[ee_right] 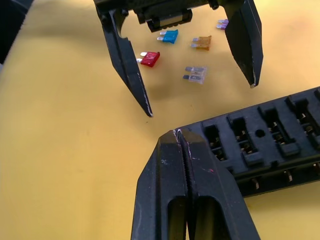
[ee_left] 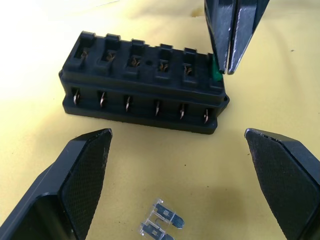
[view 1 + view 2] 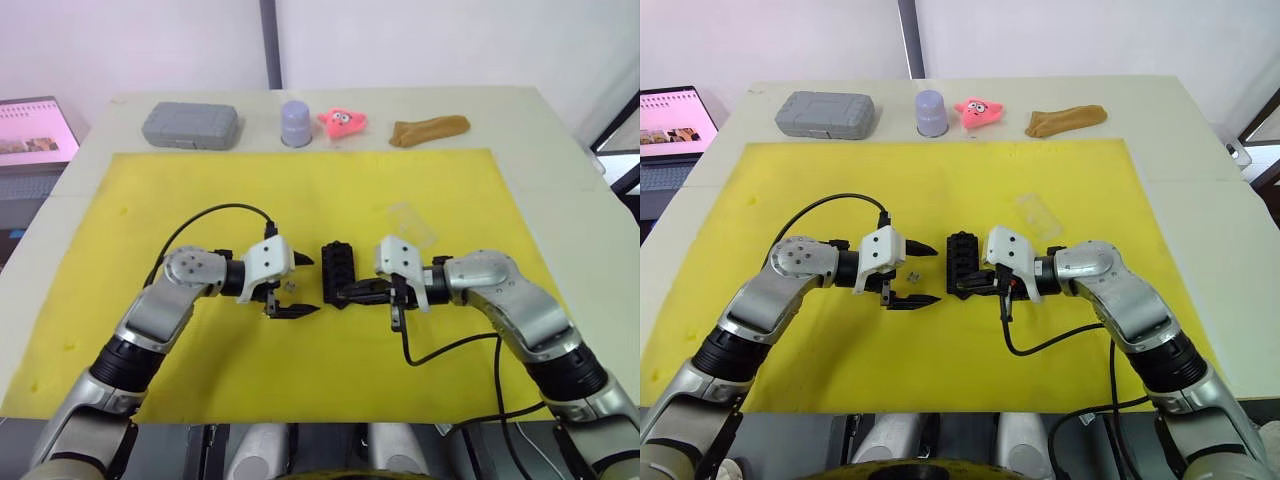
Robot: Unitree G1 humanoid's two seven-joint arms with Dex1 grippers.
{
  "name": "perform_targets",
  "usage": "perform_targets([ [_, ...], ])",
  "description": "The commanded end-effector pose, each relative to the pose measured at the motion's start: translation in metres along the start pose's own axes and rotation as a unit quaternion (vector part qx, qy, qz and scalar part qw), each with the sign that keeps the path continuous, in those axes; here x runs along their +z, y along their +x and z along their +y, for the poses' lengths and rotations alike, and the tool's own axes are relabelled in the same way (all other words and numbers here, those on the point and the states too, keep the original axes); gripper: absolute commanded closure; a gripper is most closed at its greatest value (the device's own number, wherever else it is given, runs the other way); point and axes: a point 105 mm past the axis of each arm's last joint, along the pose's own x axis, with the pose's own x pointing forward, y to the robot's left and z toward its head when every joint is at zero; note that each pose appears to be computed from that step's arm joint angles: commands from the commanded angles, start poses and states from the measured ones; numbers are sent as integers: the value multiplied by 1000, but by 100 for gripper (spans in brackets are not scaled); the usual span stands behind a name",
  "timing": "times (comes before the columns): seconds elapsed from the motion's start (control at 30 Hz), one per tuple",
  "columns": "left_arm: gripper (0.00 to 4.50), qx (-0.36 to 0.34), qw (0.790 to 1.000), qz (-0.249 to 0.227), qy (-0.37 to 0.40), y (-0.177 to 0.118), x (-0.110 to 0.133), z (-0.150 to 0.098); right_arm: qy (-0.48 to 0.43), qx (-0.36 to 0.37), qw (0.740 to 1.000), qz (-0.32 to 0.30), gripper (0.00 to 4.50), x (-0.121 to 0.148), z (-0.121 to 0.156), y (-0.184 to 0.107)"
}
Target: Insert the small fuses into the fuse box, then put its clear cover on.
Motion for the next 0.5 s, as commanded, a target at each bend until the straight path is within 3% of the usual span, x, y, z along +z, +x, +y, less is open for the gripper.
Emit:
perform_targets([
  [0.03, 0, 11, 1000, -15, 15, -4, 12, 7, -22, -16, 999, -46, 449, 35, -6, -11],
  [0.23, 0, 12, 1000, -15, 15, -3, 12, 9, -22, -30, 998, -49, 449, 40, -11, -15],
  [0.5, 0, 14, 1000, -16, 16, -4, 12, 10, -6, -18, 1000, -24, 449, 15, -6, -2],
])
